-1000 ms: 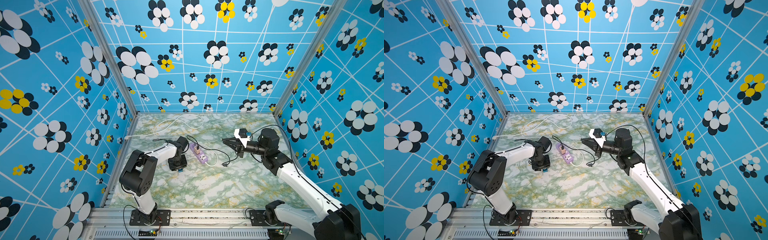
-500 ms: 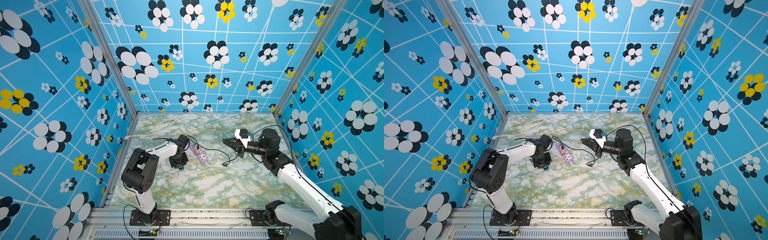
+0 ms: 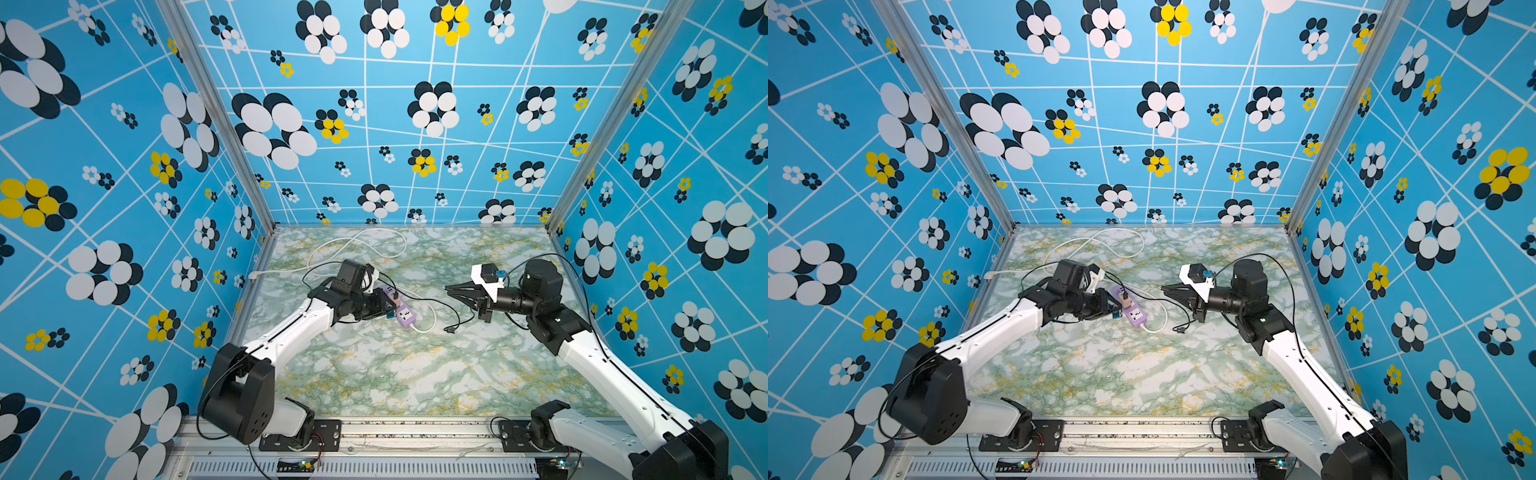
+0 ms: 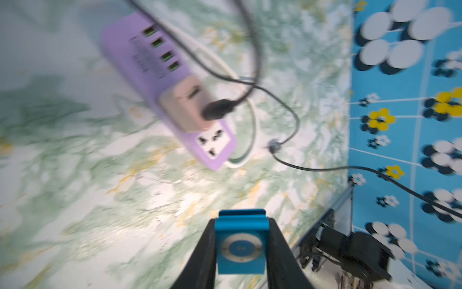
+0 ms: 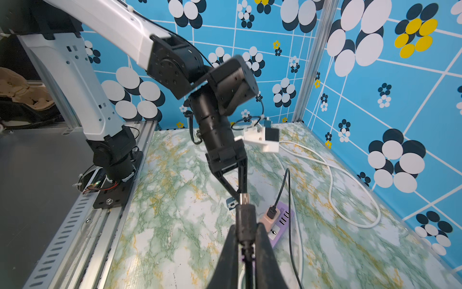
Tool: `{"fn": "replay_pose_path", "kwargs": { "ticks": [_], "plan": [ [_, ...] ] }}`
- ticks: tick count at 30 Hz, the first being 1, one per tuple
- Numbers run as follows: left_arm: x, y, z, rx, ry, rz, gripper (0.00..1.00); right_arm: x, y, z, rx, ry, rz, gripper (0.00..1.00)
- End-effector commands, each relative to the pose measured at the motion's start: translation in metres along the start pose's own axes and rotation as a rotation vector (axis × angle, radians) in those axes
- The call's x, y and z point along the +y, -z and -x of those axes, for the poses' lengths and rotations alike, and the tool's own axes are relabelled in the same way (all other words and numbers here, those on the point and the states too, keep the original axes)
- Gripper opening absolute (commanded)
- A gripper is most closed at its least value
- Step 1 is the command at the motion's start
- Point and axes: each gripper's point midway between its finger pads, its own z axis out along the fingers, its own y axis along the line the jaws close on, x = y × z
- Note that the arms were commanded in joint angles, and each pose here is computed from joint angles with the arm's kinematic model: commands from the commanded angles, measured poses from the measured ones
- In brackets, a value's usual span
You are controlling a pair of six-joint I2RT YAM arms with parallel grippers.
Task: Charge mp3
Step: Pick up the MP3 player from the center of the board, then reset both arms
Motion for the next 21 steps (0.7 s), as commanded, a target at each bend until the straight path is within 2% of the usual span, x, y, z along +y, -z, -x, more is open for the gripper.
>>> {"fn": "replay_pose_path", "kwargs": {
  "ticks": [1,4,9,15,21],
  "plan": [
    [-0.066,0.028,-0.009,0.014,-0.252,-0.241,0.23,0.029,0.001,-0.015,0.079,0.027,0.096,0.01],
    [-0.081,0.044,-0.015,0.007,-0.34,-0.251,0.23,0.039,0.0,-0.022,0.128,0.068,0.127,0.01],
    [-0.093,0.05,-0.012,0.013,-0.369,-0.248,0.23,0.052,-0.005,-0.029,0.204,0.131,0.174,0.01],
    [-0.086,0.034,-0.011,0.057,-0.281,-0.099,0.22,0.053,-0.016,-0.033,0.339,0.246,0.129,0.0],
    [-0.071,0.043,-0.017,0.053,-0.133,0.1,0.21,0.041,-0.015,-0.034,0.475,0.318,0.019,0.0]
  ]
}}
